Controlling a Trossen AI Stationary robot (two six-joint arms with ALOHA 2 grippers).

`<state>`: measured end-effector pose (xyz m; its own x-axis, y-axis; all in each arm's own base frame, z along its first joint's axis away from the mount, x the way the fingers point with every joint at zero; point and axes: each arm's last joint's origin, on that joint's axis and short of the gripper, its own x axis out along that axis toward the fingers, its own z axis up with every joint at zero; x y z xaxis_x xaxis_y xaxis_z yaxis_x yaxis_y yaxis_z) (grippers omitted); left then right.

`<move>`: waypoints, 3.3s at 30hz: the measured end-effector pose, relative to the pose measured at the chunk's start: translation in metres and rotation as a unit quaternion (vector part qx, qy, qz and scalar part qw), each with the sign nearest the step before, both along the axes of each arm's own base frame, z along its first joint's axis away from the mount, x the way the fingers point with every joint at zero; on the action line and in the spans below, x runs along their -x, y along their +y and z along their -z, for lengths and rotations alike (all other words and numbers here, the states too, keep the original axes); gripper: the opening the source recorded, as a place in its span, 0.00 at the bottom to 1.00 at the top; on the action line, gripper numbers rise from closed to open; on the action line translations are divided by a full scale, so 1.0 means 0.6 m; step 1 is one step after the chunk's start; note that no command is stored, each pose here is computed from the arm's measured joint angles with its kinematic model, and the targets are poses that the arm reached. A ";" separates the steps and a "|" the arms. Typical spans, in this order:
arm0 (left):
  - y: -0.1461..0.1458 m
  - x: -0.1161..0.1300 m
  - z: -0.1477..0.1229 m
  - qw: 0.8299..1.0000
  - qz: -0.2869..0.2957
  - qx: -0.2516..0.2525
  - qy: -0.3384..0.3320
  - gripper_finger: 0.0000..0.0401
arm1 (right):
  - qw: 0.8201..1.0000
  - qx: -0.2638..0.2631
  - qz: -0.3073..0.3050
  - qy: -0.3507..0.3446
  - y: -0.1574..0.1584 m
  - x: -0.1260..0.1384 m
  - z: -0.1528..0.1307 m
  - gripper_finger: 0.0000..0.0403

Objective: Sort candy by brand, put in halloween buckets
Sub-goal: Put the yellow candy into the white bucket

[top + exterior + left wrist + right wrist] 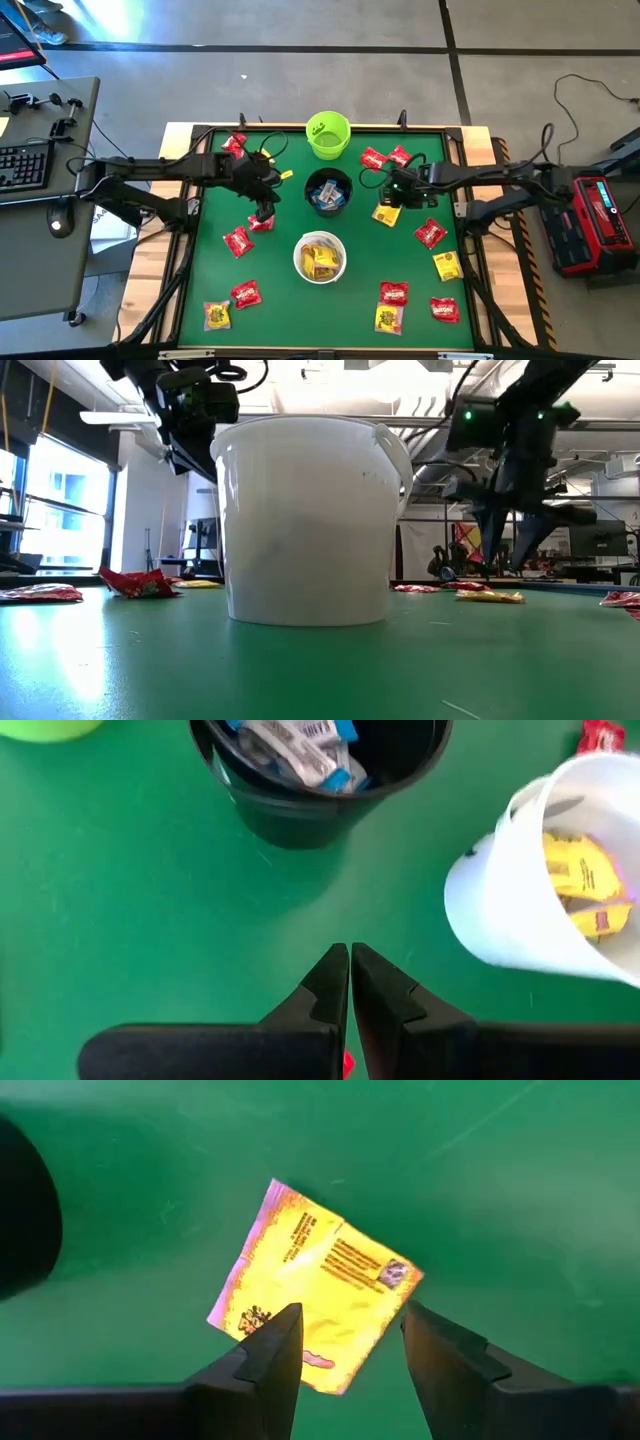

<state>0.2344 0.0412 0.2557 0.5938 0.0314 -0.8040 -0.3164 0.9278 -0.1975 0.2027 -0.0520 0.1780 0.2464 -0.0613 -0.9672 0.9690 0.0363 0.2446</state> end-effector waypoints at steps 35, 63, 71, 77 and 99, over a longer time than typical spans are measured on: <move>0.004 -0.007 -0.005 0.999 -0.037 0.001 -0.028 0.02 | 0.992 0.117 -0.056 0.002 0.005 0.020 0.051 0.01; -0.011 0.050 0.070 0.991 -0.025 -0.049 -0.122 0.02 | 0.893 0.247 -0.358 -0.118 0.203 -0.214 -0.249 0.00; -0.006 0.066 0.076 0.982 -0.100 -0.110 -0.113 0.02 | 0.899 0.173 -0.389 -0.105 0.281 -0.314 -0.200 0.00; -0.006 0.066 0.075 0.983 -0.076 -0.123 -0.111 0.02 | 0.917 0.146 -0.363 -0.077 0.313 -0.355 -0.156 0.00; 0.004 0.075 0.083 0.985 -0.090 -0.129 -0.077 0.02 | 0.919 0.123 -0.371 -0.042 0.307 -0.380 -0.131 0.35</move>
